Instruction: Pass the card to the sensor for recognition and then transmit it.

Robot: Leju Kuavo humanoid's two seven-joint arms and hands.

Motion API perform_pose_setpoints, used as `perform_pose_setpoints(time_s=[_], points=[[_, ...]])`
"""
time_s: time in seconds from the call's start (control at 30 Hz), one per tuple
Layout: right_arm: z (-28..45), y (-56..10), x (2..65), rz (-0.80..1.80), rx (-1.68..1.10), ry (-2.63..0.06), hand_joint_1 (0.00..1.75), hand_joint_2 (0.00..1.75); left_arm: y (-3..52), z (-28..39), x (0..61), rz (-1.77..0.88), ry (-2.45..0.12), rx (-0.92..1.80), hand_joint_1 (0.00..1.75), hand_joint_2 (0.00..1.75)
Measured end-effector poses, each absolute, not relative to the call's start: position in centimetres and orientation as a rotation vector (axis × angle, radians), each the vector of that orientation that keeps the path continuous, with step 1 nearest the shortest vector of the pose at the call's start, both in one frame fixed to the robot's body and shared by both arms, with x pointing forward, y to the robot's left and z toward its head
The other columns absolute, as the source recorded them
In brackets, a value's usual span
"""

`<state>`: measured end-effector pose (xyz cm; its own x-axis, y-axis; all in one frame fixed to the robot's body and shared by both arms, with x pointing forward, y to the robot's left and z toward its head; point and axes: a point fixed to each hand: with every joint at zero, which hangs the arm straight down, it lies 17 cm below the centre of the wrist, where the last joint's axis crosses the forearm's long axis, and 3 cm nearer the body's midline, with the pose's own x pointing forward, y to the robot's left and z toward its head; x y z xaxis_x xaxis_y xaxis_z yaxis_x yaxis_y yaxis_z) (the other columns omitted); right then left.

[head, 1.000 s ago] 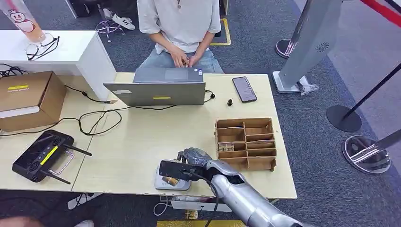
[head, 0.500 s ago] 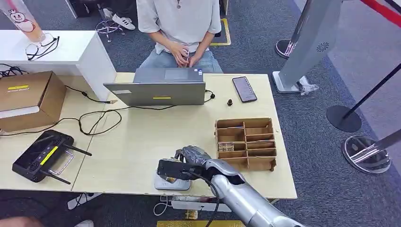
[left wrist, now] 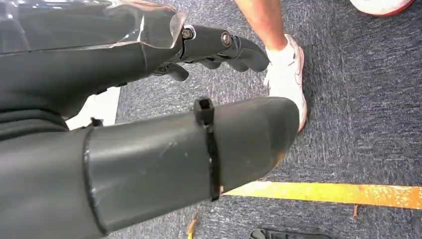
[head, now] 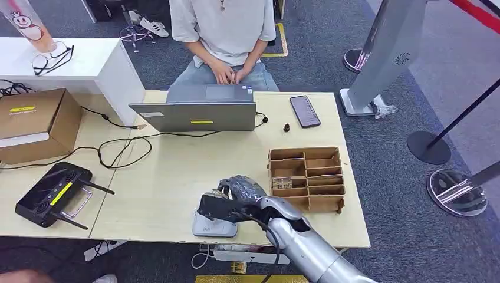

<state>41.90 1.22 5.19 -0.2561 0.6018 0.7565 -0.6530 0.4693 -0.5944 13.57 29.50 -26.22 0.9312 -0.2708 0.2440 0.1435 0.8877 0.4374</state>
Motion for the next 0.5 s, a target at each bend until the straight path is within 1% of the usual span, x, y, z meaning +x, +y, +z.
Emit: perform_pose_setpoints(time_s=[0.3,0.5], points=[[8.0,0.8,42.4,1.126,0.058,-1.485,1.75,1.75,29.7,-26.3,13.3,-0.216,-0.304,0.430,0.00,0.00],[10.9,0.7,42.5,1.077,0.088,-1.600,1.75,1.75,29.7,-26.3,13.4,-0.215,-0.310,0.430,0.00,0.00]])
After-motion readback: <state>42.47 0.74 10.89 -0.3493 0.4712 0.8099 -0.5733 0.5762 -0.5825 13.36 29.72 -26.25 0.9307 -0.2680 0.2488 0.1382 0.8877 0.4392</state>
